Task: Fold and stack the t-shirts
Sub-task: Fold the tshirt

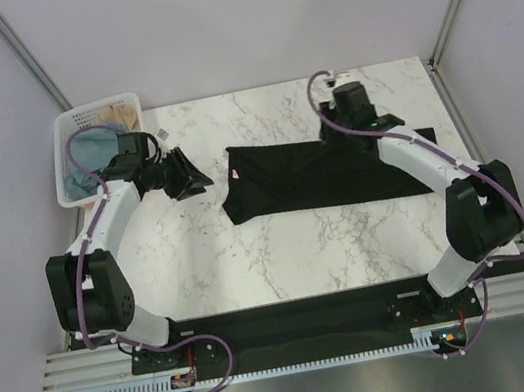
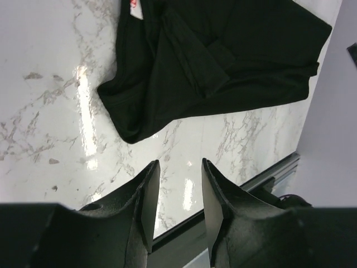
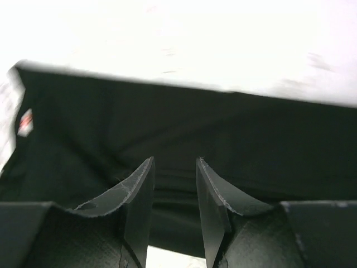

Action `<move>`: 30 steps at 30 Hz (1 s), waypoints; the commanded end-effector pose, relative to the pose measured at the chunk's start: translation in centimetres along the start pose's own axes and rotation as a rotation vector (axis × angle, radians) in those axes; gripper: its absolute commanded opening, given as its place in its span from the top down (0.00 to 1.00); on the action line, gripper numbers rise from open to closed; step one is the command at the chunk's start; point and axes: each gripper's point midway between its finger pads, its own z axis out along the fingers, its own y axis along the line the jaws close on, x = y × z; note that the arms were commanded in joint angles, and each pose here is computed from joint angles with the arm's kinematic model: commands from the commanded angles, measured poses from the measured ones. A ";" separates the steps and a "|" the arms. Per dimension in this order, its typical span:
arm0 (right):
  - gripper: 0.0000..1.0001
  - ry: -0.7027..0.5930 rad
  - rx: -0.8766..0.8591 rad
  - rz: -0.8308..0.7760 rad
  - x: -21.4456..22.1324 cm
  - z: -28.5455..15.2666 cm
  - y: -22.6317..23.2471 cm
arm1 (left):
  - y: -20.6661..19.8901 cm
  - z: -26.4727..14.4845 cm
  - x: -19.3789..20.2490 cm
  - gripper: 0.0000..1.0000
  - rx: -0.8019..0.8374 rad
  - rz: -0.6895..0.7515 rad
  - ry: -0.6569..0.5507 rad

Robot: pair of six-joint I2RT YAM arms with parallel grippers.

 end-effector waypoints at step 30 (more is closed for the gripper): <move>0.56 0.093 -0.167 -0.930 14.8 6.7 20.1 | 3.8 -1.4 0.7 0.56 0.010 -0.099 -0.063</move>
